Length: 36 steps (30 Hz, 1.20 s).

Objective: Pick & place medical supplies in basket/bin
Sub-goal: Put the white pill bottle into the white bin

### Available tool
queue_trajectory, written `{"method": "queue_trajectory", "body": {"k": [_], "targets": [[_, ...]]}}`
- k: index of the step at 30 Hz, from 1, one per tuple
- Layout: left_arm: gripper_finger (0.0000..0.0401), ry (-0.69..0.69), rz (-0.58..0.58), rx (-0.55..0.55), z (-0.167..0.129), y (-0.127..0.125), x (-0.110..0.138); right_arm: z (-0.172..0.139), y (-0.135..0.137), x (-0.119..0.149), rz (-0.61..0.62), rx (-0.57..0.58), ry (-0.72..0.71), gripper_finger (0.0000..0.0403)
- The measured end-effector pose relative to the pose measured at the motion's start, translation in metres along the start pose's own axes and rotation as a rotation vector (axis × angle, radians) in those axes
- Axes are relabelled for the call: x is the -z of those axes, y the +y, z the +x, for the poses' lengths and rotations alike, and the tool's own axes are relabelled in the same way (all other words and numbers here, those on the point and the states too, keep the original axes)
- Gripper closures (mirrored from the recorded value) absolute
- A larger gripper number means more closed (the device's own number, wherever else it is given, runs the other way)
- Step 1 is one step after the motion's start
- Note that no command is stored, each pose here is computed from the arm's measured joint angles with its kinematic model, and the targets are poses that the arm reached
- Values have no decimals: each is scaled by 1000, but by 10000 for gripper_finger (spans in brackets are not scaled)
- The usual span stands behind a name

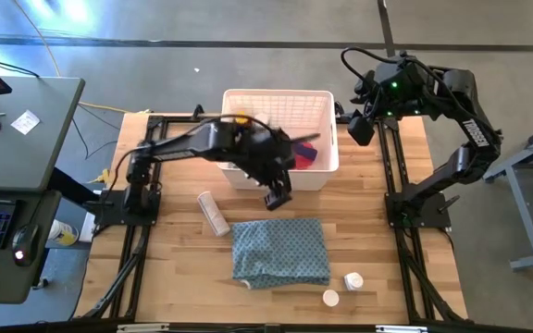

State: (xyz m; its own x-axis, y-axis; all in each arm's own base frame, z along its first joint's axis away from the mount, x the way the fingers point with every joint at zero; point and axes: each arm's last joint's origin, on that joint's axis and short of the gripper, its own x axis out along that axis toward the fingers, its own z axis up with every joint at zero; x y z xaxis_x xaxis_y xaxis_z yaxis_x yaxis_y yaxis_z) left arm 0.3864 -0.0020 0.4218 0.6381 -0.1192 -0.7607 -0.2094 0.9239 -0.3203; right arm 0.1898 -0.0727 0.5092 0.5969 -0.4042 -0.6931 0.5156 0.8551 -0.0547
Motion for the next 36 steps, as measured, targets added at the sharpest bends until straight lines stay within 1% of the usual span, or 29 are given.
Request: {"method": "queue_trajectory", "body": {"k": [4,6,9,11,13,16,19,21,27,36], "targets": [[66,34,-24,1,15,-6,3,0,1,0,0,-21,2,171],[66,54,-72,-4,25,-6,3,0,1,0,0,-37,4,171],[66,107,-162,-40,46,-2,4,0,1,0,0,-51,6,171],[66,140,-242,-57,57,2,5,0,2,0,0,-62,7,171],[66,174,-351,-75,70,7,6,0,2,0,0,-72,8,171],[66,221,-515,-131,89,13,9,0,2,0,0,-87,10,171],[66,239,-632,-166,100,19,10,0,3,0,0,-89,10,171],[66,237,-658,-185,105,20,11,0,3,0,0,-88,10,171],[66,173,-686,-320,116,30,10,0,2,0,0,-88,10,171],[66,114,-755,-381,111,62,-1,0,2,1,-17,-88,11,171]]}}
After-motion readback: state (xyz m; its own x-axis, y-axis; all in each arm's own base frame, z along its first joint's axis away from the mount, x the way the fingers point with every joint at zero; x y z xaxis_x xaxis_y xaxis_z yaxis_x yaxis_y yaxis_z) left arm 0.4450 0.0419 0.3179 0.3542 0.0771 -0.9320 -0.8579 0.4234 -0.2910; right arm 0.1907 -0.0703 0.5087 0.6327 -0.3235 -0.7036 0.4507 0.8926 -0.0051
